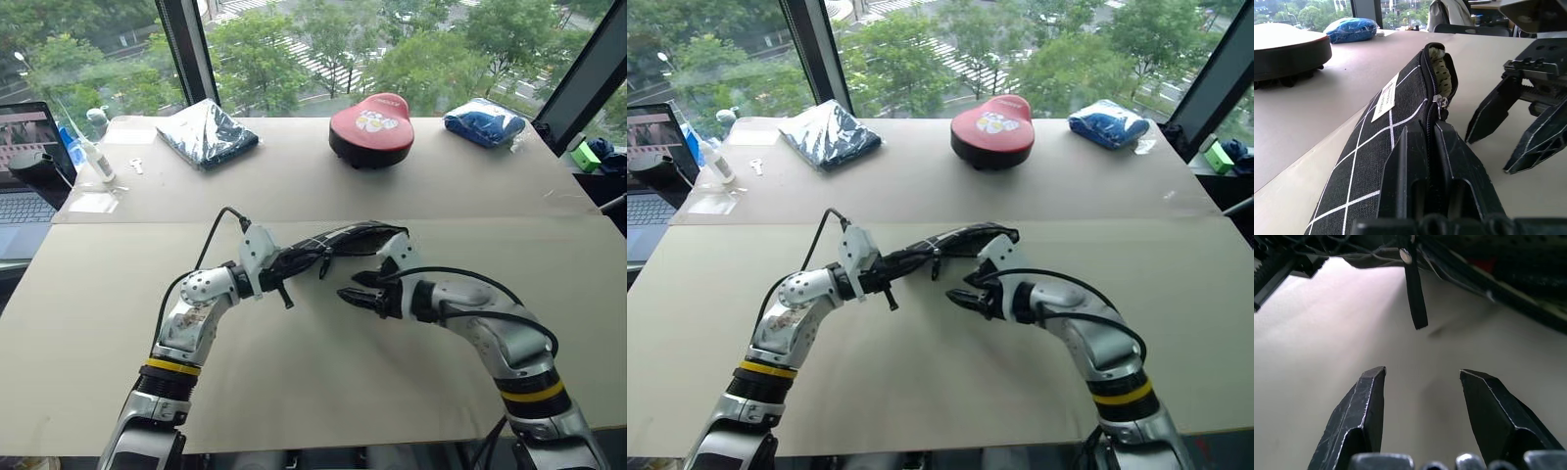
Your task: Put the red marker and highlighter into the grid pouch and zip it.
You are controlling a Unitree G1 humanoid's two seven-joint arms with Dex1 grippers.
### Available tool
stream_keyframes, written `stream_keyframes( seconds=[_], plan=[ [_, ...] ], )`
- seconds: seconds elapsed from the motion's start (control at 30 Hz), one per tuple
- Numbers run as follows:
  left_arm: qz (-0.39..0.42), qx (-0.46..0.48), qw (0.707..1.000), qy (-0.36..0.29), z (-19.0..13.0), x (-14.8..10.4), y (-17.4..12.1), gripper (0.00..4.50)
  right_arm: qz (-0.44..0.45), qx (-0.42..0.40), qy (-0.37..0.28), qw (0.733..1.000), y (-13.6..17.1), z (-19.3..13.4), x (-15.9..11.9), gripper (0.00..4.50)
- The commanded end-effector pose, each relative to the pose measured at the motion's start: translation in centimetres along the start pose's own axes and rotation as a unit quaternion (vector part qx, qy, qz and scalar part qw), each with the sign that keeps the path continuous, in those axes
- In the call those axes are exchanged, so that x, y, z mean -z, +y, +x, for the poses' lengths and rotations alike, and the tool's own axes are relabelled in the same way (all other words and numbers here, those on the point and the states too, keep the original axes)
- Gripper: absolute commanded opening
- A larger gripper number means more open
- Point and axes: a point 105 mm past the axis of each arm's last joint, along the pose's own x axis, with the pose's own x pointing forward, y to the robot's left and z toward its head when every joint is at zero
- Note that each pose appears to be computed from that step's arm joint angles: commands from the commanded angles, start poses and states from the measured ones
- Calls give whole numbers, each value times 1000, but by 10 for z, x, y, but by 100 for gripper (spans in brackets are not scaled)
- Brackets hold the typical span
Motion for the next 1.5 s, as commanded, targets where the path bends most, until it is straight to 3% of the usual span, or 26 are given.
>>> stream_keyframes(
  seconds=[0.03,0.5,0.53,0.57,0.77,1.0,1.13,1.33,1.5],
  plan=[
    [14,0,1000,-14,0,-11,-1,0,-20,-2,-22,1000,3,13,-15,268],
    [12,-6,1000,-15,-1,-8,-1,0,-38,6,-46,998,-1,33,-32,268],
    [12,-6,1000,-15,-1,-8,-1,0,-36,8,-45,998,-3,32,-32,218],
    [12,-6,1000,-15,-1,-8,-1,0,-39,8,-47,998,-4,31,-32,201],
    [12,-5,1000,-16,0,-8,1,0,-34,10,-59,998,-9,21,-36,3],
    [14,-3,1000,-20,4,-8,2,0,-41,1,-62,997,-10,9,-31,3],
    [14,-2,1000,-22,5,-9,2,0,-49,4,-17,999,-19,-12,-13,3],
    [16,-3,1000,-22,4,-8,2,0,-59,89,15,994,-65,-70,-3,3],
    [16,-3,1000,-24,5,-8,2,0,-64,145,21,987,-92,-93,-5,3]
  ],
)
